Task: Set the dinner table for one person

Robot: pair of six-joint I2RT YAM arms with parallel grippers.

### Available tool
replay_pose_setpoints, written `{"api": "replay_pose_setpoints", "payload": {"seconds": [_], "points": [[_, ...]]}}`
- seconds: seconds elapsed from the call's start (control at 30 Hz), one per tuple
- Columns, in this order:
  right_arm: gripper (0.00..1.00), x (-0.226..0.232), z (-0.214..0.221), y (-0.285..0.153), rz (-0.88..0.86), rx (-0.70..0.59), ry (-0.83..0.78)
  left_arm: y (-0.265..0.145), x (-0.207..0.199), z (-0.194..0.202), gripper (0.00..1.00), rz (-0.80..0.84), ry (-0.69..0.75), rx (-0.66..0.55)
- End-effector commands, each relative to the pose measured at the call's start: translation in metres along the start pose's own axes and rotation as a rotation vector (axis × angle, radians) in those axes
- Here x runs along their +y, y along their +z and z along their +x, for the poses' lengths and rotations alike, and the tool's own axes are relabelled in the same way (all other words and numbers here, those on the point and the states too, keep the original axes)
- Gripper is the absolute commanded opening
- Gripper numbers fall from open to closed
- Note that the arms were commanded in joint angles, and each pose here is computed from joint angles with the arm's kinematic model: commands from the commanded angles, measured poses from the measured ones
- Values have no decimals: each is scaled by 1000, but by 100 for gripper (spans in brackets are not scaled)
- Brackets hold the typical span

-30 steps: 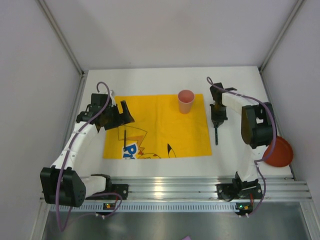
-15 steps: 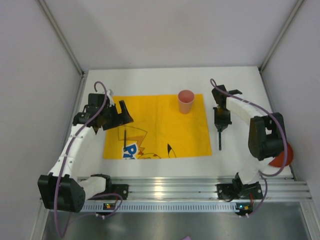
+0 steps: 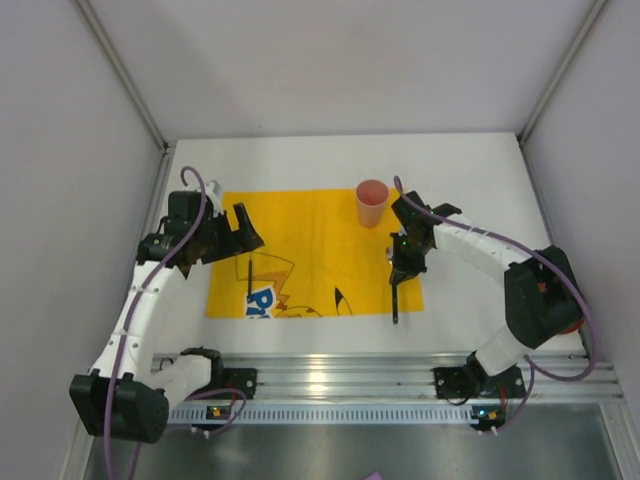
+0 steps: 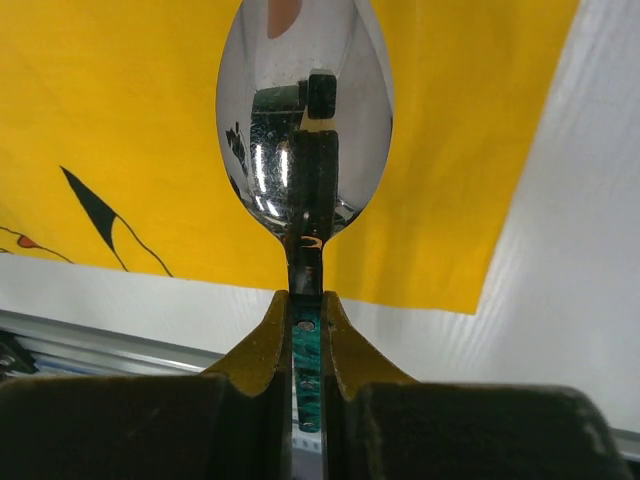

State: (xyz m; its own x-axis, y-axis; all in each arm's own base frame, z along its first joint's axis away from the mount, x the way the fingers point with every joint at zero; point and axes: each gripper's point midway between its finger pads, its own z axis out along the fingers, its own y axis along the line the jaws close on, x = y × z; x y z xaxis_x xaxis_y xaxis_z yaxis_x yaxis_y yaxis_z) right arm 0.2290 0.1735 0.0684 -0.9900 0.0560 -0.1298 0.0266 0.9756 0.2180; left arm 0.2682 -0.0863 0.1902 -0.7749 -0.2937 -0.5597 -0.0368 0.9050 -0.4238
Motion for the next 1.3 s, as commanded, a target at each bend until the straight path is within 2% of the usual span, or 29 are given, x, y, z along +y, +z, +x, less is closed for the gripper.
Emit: {"api": "replay_pose_setpoints", "payload": {"seconds": [0.0,0.4,0.83,1.27], "points": [[0,33,-22,7,-107,-69,28,-13,-1,4,98,3,-1,-16],[0,34,-48,30,-55,-101,27,-30,13,23,99,-46,24,-23],[0,52,-67,27,-32,-170,-25,-17,17,29,99,-48,17,2],[0,57,-72,34,-7,-176,-65,-11,19,32,99,-54,9,12]]}}
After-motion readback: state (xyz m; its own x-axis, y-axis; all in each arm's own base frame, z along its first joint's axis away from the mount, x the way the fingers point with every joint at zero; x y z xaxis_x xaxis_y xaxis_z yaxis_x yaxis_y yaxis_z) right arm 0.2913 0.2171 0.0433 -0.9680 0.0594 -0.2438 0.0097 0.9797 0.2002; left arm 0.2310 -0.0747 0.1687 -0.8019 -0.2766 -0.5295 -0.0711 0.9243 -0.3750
